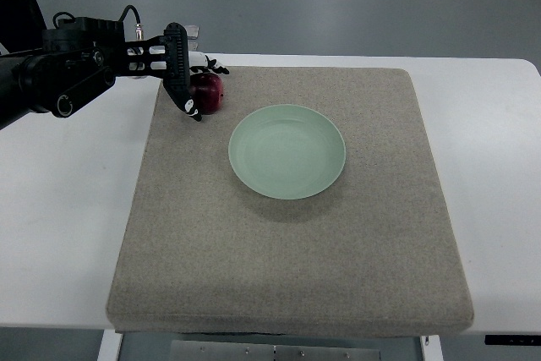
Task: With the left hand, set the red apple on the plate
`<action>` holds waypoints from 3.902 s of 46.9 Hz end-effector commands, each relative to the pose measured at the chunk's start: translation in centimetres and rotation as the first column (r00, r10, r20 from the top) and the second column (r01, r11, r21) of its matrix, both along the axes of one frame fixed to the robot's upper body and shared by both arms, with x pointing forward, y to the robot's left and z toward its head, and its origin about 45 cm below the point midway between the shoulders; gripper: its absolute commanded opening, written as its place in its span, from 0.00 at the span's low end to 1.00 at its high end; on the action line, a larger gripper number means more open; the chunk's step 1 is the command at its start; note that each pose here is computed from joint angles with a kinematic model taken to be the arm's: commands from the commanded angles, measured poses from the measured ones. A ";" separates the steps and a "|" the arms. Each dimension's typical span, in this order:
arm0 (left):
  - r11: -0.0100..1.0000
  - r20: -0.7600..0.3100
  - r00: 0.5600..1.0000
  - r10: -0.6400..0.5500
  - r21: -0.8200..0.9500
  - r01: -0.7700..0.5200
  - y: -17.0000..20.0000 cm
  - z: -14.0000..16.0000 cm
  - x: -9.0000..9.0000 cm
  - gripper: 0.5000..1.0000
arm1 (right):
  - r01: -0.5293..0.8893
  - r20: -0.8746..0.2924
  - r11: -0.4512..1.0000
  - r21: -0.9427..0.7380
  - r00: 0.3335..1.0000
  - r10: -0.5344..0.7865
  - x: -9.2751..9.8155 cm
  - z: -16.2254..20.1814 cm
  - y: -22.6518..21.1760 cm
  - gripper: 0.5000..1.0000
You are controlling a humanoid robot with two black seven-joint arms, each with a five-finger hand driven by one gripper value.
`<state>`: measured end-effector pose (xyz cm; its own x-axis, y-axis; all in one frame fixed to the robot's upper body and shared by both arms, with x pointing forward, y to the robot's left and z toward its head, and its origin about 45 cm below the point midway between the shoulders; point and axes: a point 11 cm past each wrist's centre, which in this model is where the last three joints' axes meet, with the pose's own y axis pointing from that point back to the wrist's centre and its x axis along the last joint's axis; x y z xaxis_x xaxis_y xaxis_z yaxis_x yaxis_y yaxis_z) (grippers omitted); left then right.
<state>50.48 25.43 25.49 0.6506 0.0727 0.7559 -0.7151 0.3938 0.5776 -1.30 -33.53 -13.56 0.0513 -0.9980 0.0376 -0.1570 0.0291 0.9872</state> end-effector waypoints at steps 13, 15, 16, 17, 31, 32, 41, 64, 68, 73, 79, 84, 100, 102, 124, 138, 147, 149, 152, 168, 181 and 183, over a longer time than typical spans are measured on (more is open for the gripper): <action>1.000 0.027 1.000 0.001 -0.002 -0.001 -0.1 0.1 0.2 0.64 | 0.000 0.000 1.000 0.000 1.000 0.000 0.0 0.0 0.0 0.93; 1.000 0.028 1.000 0.001 -0.002 -0.001 0.0 0.1 0.2 0.59 | 0.000 0.000 1.000 0.000 1.000 0.000 0.0 0.0 0.0 0.93; 1.000 0.028 1.000 -0.001 -0.002 0.001 -0.1 0.1 0.2 0.53 | 0.000 0.000 1.000 0.000 1.000 0.000 0.0 0.0 0.0 0.92; 1.000 0.028 1.000 -0.001 -0.002 0.001 -0.1 0.1 0.2 0.48 | 0.001 0.000 1.000 0.000 1.000 -0.001 0.0 0.0 0.0 0.93; 1.000 0.035 0.999 0.000 -0.003 0.001 -0.1 0.5 0.3 0.00 | 0.000 0.000 1.000 0.000 1.000 0.000 0.0 0.0 0.0 0.93; 1.000 0.035 0.999 0.000 -0.003 0.001 -0.1 0.5 0.3 0.00 | 0.000 0.000 1.000 0.000 1.000 0.000 0.0 0.0 0.0 0.93; 1.000 0.057 0.998 -0.012 -0.027 0.014 -1.3 1.7 0.7 0.00 | 0.000 0.000 1.000 0.000 1.000 0.000 0.0 0.0 0.0 0.93; 0.944 0.056 0.957 -0.285 -0.159 0.290 -10.6 3.4 -2.8 0.00 | 0.000 0.000 1.000 0.000 1.000 0.000 0.0 0.0 0.0 0.93; 0.936 0.049 0.950 -0.308 -0.166 0.312 -11.3 3.2 -3.4 0.00 | 0.000 0.000 1.000 0.000 1.000 0.000 0.0 0.0 0.0 0.93; 0.932 0.037 0.947 -0.321 -0.168 0.322 -11.6 2.8 -3.8 0.00 | 0.000 0.000 1.000 0.000 1.000 0.000 0.0 0.0 0.0 0.93; 0.932 0.020 0.946 -0.324 -0.166 0.323 -11.6 1.9 -4.1 0.00 | 0.000 0.000 1.000 0.000 1.000 0.000 0.0 0.0 0.0 0.93; 0.932 0.004 0.946 -0.325 -0.171 0.320 -11.6 1.1 -4.4 0.00 | 0.000 0.000 1.000 0.000 1.000 0.000 0.0 0.0 0.0 0.93; 0.934 -0.008 0.949 -0.314 -0.181 0.308 -11.4 0.4 -4.5 0.16 | 0.000 0.000 1.000 0.000 1.000 0.000 0.0 0.0 0.0 0.93; 0.934 -0.012 0.950 -0.313 -0.185 0.305 -11.4 0.2 -4.6 0.25 | 0.000 0.000 1.000 0.000 1.000 0.000 0.0 0.0 0.0 0.93; 0.936 -0.023 0.952 -0.305 -0.192 0.295 -11.2 -0.4 -4.8 0.69 | 0.001 0.000 1.000 0.000 1.000 -0.001 0.0 0.0 0.0 0.93; 0.936 -0.022 0.953 -0.302 -0.195 0.292 -11.1 -0.3 -4.7 0.77 | 0.000 0.000 1.000 0.000 1.000 0.000 0.0 0.0 0.0 0.93; 0.936 -0.023 0.953 -0.301 -0.197 0.291 -11.1 -0.3 -4.7 0.93 | 0.000 0.000 1.000 0.000 1.000 0.000 0.0 0.0 0.0 0.93; 0.936 -0.020 0.954 -0.301 -0.198 0.291 -11.2 -0.3 -4.7 0.95 | 0.000 0.000 1.000 0.000 1.000 0.000 0.0 0.0 0.0 0.93; 0.937 -0.020 0.955 -0.297 -0.198 0.287 -11.0 -0.2 -4.6 0.95 | 0.000 0.000 1.000 0.000 1.000 0.000 0.0 0.0 0.0 0.93; 0.970 0.018 0.984 -0.176 -0.168 0.177 -6.6 0.9 -2.3 0.96 | 0.000 0.000 1.000 0.000 1.000 0.000 0.0 0.0 0.0 0.93; 0.985 0.091 0.996 -0.007 -0.173 0.023 -2.2 2.2 0.3 0.98 | 0.000 0.000 1.000 0.000 1.000 0.000 0.0 0.0 0.0 0.93; 0.985 0.107 0.994 0.013 -0.175 0.006 -1.7 2.4 0.6 0.98 | 0.000 0.000 1.000 0.000 1.000 0.000 0.0 0.0 0.0 0.93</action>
<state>50.61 22.96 27.56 0.5918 0.1867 0.7842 -0.7435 0.5022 0.4415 -1.31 -33.53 -13.56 0.0513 -0.9980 0.0376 -0.1569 0.0291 0.9872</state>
